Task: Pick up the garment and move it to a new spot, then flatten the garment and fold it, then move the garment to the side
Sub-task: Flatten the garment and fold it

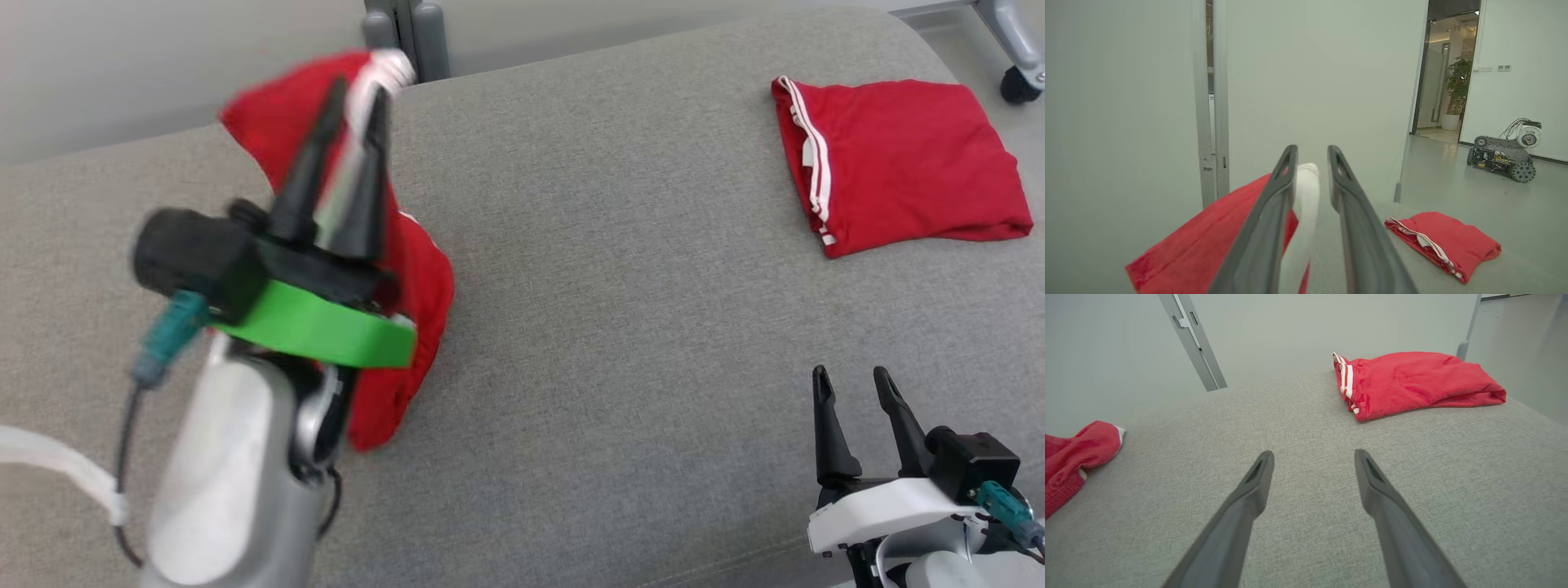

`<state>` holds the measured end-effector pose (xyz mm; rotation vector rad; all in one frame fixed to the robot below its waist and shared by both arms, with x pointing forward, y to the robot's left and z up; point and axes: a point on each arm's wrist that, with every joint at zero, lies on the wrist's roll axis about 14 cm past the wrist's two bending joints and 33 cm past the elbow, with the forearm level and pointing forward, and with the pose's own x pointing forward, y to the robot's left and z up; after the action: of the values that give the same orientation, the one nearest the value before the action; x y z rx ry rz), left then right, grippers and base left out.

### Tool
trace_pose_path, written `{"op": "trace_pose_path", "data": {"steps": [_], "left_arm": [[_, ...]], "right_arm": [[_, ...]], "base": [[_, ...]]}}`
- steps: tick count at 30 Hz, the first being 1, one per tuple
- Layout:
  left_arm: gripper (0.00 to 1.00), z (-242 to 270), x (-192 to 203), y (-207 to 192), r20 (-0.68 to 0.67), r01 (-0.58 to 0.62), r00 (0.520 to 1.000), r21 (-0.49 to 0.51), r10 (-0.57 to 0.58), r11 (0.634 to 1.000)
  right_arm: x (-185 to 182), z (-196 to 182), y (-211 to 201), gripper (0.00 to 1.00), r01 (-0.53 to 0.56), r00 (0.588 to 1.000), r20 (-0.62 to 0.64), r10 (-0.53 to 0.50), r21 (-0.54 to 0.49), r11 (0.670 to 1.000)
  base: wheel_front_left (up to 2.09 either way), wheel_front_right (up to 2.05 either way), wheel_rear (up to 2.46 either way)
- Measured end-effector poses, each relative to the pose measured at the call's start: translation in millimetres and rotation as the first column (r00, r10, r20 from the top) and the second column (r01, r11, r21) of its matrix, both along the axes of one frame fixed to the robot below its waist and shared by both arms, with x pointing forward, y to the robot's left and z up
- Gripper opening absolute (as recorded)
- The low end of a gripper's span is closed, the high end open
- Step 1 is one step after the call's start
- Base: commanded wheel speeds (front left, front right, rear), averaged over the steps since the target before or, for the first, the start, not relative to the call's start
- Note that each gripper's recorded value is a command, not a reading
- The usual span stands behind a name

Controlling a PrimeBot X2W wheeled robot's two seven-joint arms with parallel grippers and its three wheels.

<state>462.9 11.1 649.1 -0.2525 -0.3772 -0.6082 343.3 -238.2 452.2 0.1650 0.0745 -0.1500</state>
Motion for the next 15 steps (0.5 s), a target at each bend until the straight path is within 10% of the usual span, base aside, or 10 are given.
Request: {"op": "trace_pose_path", "data": {"steps": [3,15], "left_arm": [[0.0,-49,-17,-43,-0.136,0.106,0.986,0.068,-0.096,0.992],[0.0,-126,-79,-168,-0.343,0.484,0.838,0.11,-0.424,0.868]], "right_arm": [[-1,1,-3,1.0,0.013,1.0,0.003,-0.013,0.008,1.0],[-9,2,-23,1.0,0.094,0.996,0.002,-0.094,0.053,0.994]], "base": [[0.0,0.0,0.0],[0.0,0.0,0.0]]}}
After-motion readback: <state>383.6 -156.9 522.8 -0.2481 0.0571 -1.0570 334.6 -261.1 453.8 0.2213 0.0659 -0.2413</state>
